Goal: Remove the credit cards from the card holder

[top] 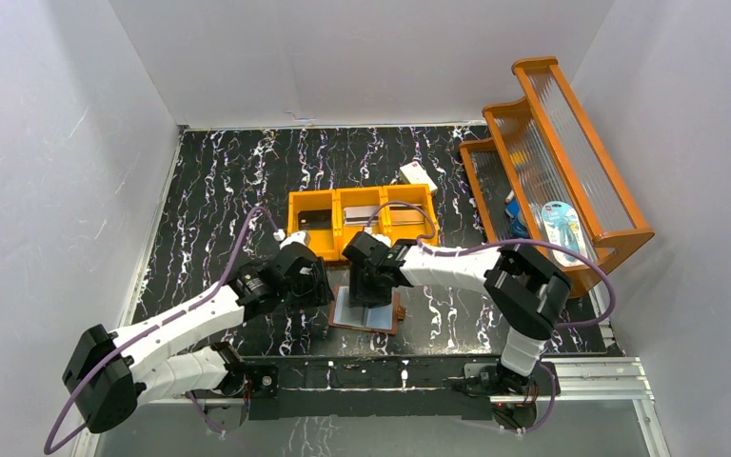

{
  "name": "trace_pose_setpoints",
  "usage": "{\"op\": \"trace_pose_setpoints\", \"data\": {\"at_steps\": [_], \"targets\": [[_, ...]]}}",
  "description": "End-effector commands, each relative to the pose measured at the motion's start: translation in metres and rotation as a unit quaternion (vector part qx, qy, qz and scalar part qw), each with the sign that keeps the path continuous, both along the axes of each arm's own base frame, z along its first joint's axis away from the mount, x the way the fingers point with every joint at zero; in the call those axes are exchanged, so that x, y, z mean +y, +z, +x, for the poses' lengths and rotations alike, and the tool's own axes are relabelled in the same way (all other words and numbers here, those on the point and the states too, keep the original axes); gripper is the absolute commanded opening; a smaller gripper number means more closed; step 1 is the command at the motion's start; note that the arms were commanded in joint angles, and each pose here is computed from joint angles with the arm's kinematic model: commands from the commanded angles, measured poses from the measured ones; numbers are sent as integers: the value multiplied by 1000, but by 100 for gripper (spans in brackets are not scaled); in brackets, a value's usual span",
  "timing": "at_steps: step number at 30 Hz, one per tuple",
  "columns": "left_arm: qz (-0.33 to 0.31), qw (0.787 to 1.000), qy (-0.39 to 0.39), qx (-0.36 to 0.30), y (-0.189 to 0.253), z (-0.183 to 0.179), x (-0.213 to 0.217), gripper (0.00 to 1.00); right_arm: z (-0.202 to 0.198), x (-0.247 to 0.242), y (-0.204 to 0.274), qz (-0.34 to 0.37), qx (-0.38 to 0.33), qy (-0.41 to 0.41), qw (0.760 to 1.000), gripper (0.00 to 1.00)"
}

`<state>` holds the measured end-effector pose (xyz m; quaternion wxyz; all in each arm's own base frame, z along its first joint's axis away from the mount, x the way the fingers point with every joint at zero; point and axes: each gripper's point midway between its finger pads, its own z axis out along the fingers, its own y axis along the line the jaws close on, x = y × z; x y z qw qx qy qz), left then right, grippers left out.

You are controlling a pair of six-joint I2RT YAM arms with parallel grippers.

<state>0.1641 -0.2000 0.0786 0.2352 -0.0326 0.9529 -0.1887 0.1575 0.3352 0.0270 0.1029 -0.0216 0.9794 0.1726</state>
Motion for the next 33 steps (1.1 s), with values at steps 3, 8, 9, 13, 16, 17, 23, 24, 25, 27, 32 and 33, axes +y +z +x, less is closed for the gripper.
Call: {"op": "trace_pose_setpoints", "data": {"at_steps": [3,8,9,13,16,17,23,24,25,27,32,33], "targets": [[10,999,30,-7,1,0,14,54,-8,-59,-57,-166,-3,-12,986,46],[-6,1000,0,1,1,-1,-1,54,-20,-49,-66,-100,21,-5,995,24],[-17,1000,-13,3,2,-2,-8,54,-23,-48,-69,-76,34,-9,997,20],[-47,997,-66,16,-2,-5,-31,54,-28,-47,-75,5,68,-11,998,11],[-53,995,-77,26,-6,-7,-37,54,-32,-48,-79,38,88,-19,995,10],[-52,995,-76,25,-6,-7,-36,54,-32,-48,-79,45,92,-22,994,9],[-43,997,-66,21,-8,-5,-32,54,-32,-53,-80,75,105,-40,991,9],[-43,997,-66,21,-8,-4,-32,54,-33,-54,-80,76,107,-40,991,9],[-44,996,-69,22,-8,-5,-33,54,-33,-53,-80,78,109,-39,990,10],[-45,996,-72,21,-8,-3,-35,54,-33,-52,-81,79,112,-40,990,10],[-30,997,-70,28,-14,-2,-33,54,-33,-55,-82,76,114,-45,990,10],[-30,997,-69,30,-16,-3,-33,54,-34,-55,-83,75,114,-45,990,10]]}}
